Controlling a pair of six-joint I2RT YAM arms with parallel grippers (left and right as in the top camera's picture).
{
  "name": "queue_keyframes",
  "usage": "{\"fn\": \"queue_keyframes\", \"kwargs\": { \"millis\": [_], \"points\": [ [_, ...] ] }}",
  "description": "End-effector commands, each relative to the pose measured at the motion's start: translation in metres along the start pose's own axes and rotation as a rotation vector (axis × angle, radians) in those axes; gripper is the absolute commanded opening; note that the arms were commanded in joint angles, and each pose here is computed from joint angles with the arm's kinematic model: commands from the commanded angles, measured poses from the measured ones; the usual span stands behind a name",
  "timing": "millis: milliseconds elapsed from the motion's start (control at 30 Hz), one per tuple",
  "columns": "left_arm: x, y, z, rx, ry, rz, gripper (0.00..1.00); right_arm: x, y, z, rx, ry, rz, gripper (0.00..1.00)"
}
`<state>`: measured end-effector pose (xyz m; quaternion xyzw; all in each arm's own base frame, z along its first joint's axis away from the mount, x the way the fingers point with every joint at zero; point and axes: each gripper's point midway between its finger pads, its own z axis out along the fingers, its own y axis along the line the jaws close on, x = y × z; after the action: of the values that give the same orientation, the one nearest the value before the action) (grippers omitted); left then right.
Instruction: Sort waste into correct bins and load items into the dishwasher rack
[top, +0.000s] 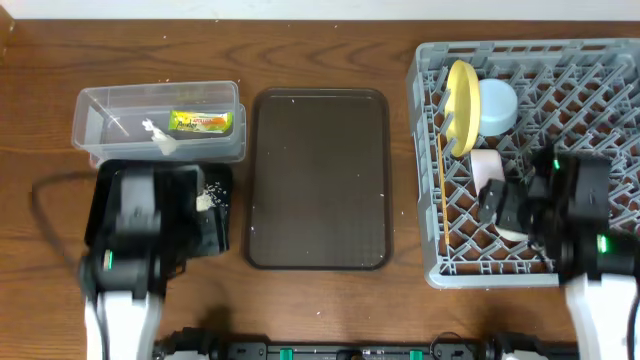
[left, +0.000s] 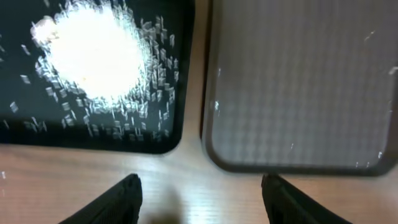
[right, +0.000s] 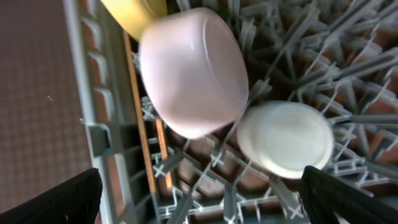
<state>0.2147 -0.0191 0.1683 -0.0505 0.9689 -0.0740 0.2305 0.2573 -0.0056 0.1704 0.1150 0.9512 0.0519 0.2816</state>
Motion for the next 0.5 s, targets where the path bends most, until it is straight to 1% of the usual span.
{"fn": "queue_keyframes", "kwargs": {
  "millis": [0, 67, 167, 300, 467],
  "points": [
    [0.001, 0.001, -0.015, 0.014, -0.165, -0.076, 0.65, 0.011, -0.002, -0.014, -0.007, -0.115, -0.029, 0.99],
    [-0.005, -0.001, -0.027, 0.044, -0.271, -0.147, 0.65, 0.017, -0.007, -0.021, 0.002, -0.178, -0.03, 0.99],
    [-0.013, -0.004, -0.047, 0.067, -0.392, -0.134, 0.65, 0.027, -0.008, -0.029, -0.008, -0.224, -0.033, 0.99],
    [-0.011, -0.005, -0.057, 0.076, -0.434, -0.128, 0.64, 0.035, -0.009, -0.037, -0.013, -0.243, -0.034, 0.99],
    [-0.01, -0.005, -0.057, 0.077, -0.436, -0.128, 0.64, 0.04, -0.008, -0.037, -0.018, -0.225, -0.023, 0.99]
  ]
}}
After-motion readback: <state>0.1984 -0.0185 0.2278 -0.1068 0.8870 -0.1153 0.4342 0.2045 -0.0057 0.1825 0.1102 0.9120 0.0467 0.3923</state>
